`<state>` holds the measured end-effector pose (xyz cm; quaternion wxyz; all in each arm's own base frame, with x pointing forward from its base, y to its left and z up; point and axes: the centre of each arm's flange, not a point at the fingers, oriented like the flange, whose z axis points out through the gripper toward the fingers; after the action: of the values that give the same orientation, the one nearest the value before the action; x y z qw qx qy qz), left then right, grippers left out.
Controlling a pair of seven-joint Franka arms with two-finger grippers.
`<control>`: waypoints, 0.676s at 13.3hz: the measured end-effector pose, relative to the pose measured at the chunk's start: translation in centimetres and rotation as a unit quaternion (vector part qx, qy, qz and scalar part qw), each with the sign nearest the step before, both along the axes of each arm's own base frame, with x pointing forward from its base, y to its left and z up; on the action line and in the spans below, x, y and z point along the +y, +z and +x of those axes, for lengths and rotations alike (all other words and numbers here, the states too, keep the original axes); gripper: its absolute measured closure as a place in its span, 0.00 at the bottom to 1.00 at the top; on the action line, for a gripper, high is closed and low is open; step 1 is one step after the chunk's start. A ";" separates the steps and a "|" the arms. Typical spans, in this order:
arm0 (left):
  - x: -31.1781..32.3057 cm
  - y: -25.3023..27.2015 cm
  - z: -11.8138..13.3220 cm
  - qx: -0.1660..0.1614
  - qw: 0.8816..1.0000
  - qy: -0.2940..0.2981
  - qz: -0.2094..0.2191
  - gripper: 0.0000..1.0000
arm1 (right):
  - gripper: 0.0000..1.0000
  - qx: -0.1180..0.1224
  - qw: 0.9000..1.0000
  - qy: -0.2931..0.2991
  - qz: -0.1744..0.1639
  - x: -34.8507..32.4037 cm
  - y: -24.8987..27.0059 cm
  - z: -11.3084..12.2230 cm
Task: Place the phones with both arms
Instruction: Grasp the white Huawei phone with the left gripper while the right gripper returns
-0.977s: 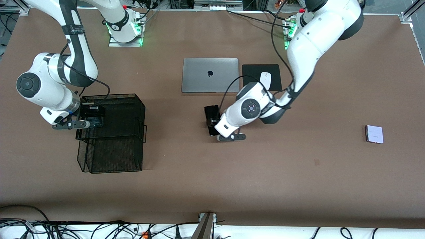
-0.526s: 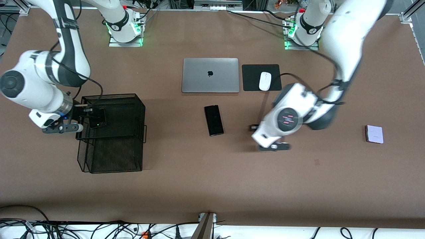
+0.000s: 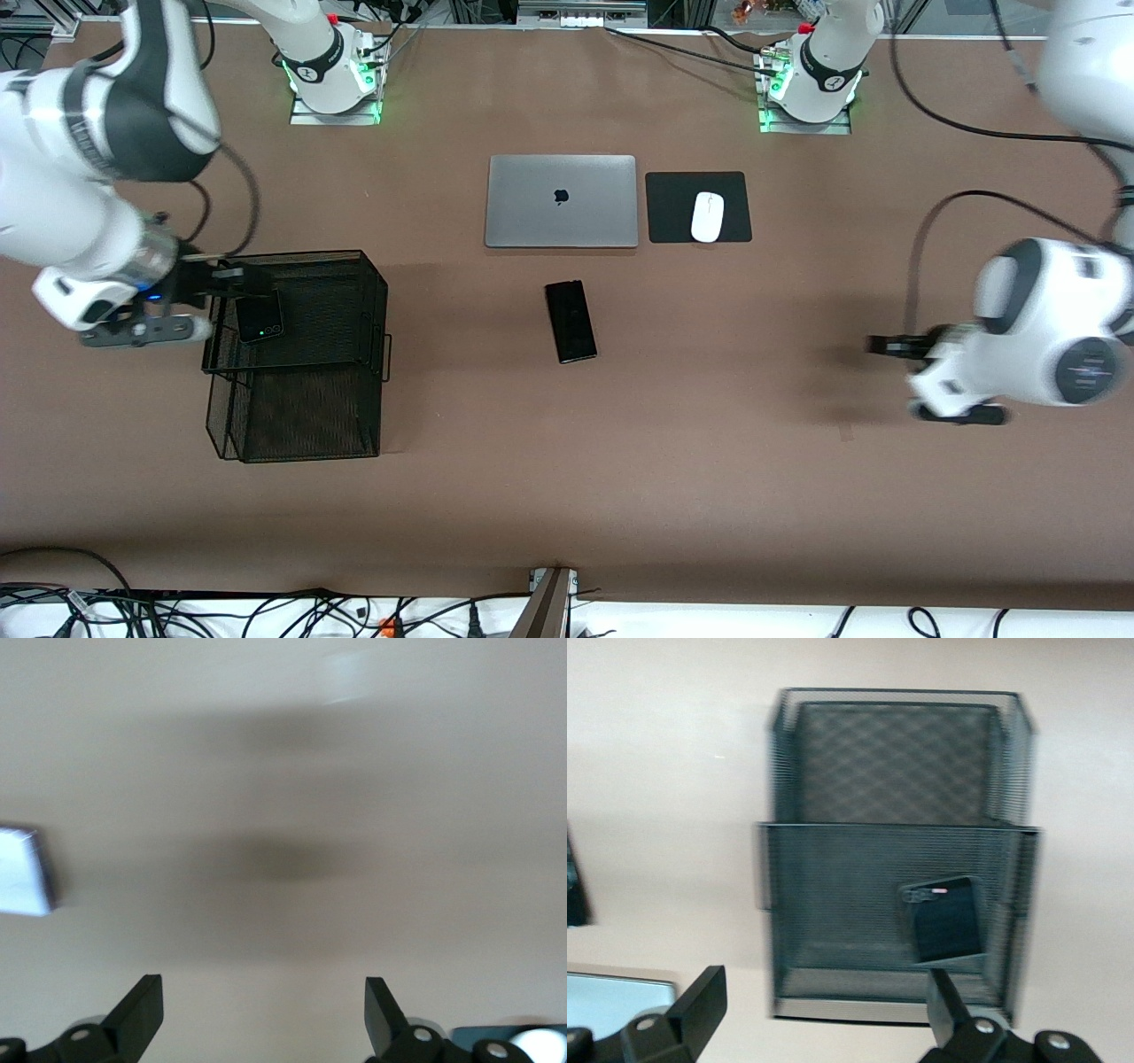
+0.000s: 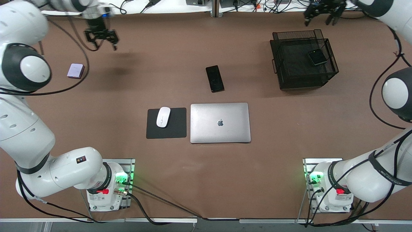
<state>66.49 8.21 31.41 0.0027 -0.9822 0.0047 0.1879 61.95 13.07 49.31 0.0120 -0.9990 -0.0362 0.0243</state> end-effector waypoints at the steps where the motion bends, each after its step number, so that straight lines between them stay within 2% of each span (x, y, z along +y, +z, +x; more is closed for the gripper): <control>1: 3.9 -0.7 -0.7 0.005 1.000 0.003 0.002 0.00 | 0.00 -0.002 1.000 -0.003 -0.002 3.9 0.1 -0.6; 2: 7.3 -1.6 -1.2 0.002 1.000 -0.006 0.005 0.00 | 0.00 -0.004 1.000 -0.004 -0.006 8.2 -0.1 -1.3; 6: 15.3 -5.8 -2.2 -0.055 0.997 -0.057 -0.002 0.00 | 0.00 -0.026 0.999 0.000 -0.028 26.9 -3.8 -5.3; 9: 18.5 -9.1 -3.3 -0.096 0.992 -0.087 -0.010 0.00 | 0.00 -0.048 0.999 0.013 -0.010 37.8 -10.0 -8.4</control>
<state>63.20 26.68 22.29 0.0099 -0.9915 0.0912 0.0918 53.52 50.91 39.26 -0.0001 -0.9985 -0.0494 -0.0230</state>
